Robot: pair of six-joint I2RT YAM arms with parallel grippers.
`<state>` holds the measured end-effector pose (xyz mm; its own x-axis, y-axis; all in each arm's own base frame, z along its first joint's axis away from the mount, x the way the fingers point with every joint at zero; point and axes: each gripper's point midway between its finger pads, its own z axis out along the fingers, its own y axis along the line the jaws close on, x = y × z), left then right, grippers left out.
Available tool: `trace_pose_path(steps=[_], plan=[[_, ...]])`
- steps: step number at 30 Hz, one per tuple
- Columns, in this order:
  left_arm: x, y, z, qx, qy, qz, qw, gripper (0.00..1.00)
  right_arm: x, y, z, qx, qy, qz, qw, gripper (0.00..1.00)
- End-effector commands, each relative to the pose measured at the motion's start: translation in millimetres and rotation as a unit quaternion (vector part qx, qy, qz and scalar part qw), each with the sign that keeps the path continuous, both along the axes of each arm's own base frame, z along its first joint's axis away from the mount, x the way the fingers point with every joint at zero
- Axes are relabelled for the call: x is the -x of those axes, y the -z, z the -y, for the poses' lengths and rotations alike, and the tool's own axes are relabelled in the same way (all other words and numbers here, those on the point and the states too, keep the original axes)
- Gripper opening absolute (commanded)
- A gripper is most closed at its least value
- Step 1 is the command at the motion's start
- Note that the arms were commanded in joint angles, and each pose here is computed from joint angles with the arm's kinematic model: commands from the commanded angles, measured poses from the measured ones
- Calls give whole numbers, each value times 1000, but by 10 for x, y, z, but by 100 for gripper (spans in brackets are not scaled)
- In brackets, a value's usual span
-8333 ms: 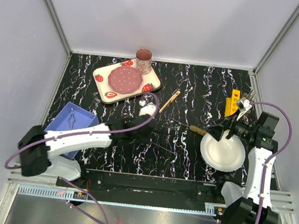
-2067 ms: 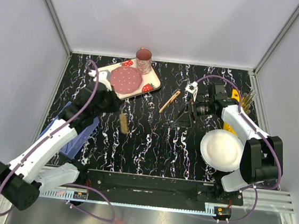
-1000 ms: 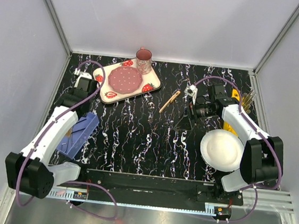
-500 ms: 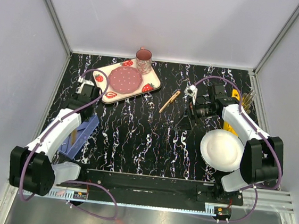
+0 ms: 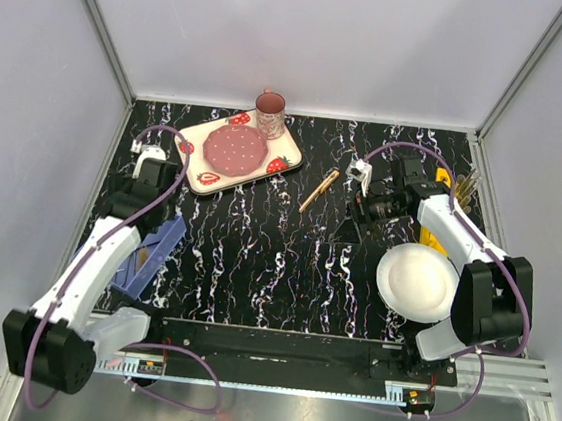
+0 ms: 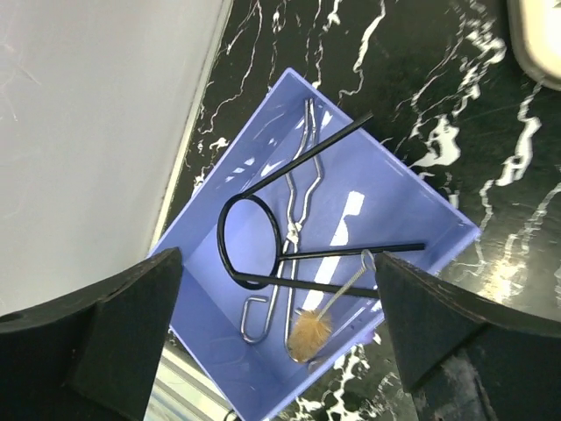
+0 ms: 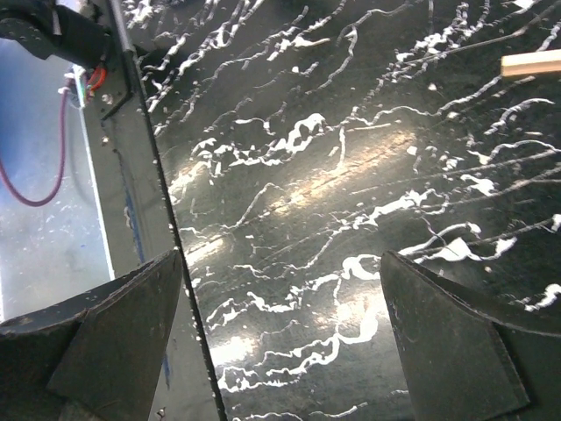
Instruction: Organize the chemistry lab equipment
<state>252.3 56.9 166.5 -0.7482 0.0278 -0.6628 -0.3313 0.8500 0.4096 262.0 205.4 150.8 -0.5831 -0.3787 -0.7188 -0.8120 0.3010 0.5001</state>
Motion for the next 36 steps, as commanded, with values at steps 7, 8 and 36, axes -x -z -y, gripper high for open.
trace_pose_path(steps=[7, 8, 36], plan=[[-83, -780, 904, 234, 172, 163, 943, 99, -499, -87, 134, 72, 53, 62, 994, 100], [-85, -791, 1018, 258, 189, 163, 933, 99, -584, -160, 130, 74, 68, 62, 993, 100], [-1621, 788, 4093, 421, 348, -120, 829, 75, -650, -525, 731, -62, 150, -33, 986, 100]])
